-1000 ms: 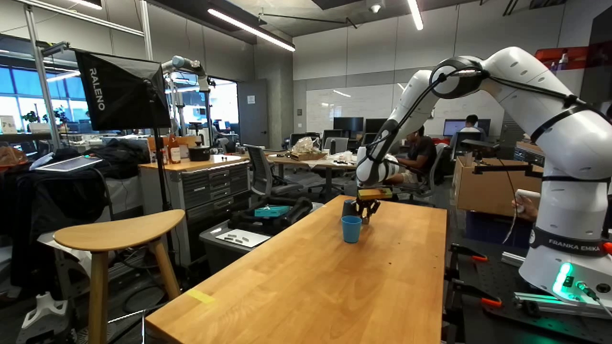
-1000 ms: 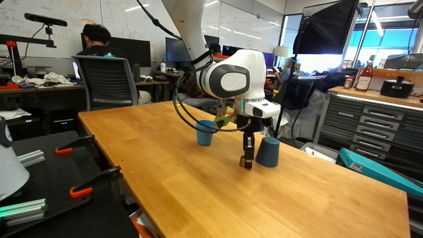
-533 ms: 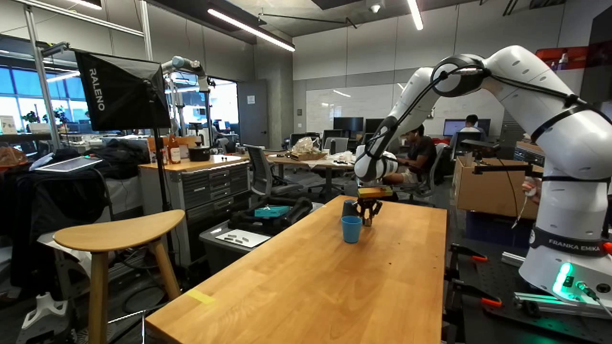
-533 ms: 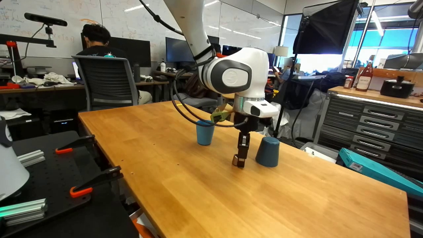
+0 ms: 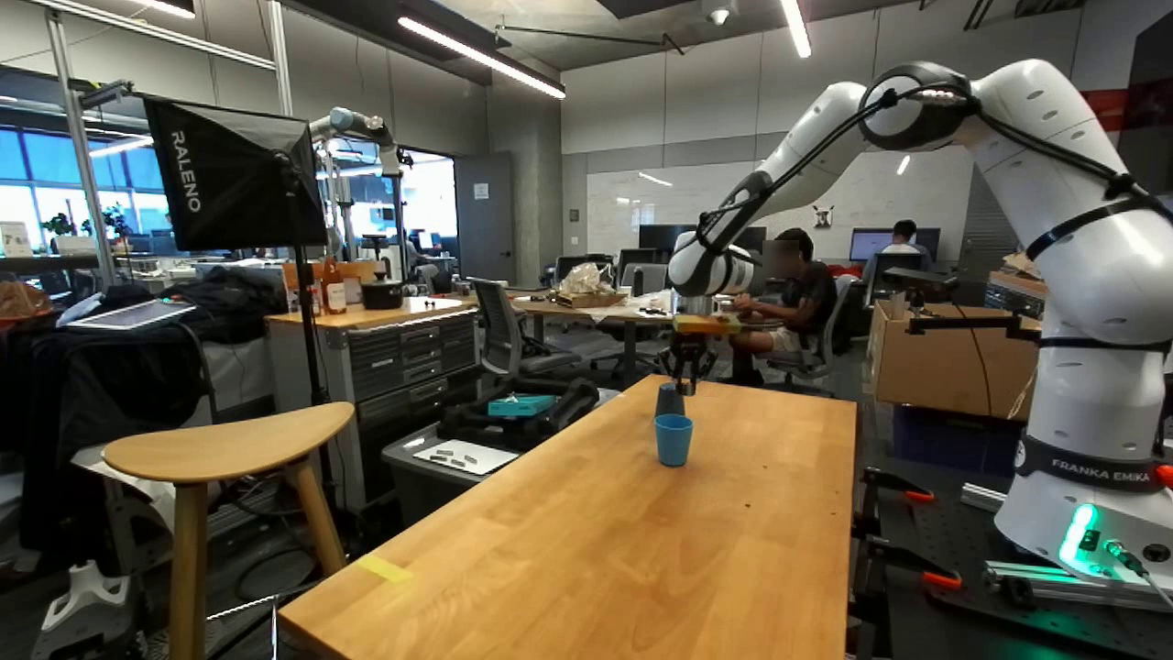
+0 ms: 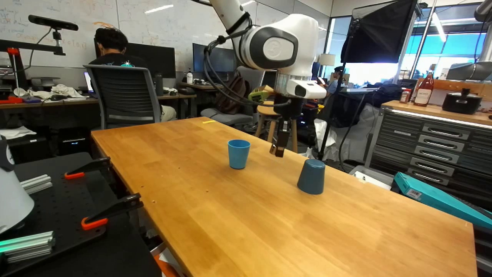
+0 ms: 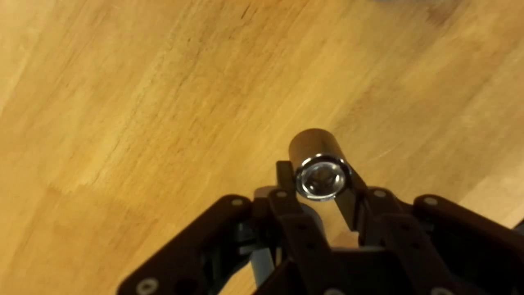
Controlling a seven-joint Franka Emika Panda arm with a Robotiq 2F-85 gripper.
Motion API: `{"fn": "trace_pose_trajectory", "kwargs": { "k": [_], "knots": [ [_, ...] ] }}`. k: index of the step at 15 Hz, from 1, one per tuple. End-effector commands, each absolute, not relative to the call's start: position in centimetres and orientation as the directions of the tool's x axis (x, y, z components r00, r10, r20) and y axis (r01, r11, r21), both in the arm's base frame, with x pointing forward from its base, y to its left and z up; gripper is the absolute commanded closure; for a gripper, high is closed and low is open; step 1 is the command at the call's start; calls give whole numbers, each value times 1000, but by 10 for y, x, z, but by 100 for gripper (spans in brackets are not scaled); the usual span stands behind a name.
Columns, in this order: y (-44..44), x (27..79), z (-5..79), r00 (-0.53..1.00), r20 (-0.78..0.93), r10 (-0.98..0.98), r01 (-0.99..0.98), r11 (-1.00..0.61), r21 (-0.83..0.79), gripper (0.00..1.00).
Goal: Put the gold object in the blue cup
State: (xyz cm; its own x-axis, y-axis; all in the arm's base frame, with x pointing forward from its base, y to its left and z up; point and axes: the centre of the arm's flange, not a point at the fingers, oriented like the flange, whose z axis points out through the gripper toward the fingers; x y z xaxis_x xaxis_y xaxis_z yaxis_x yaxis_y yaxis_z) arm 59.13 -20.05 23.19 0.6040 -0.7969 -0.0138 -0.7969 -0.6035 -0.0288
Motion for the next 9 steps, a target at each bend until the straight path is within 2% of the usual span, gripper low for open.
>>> {"fn": "trace_pose_trajectory", "kwargs": {
  "k": [1,9],
  "knots": [
    [-180,582,280,638,-43,-769,-767,-631,-117,87],
    [-117,556,288,717,-88,-692,-693,-693,-197,87]
  ]
}}
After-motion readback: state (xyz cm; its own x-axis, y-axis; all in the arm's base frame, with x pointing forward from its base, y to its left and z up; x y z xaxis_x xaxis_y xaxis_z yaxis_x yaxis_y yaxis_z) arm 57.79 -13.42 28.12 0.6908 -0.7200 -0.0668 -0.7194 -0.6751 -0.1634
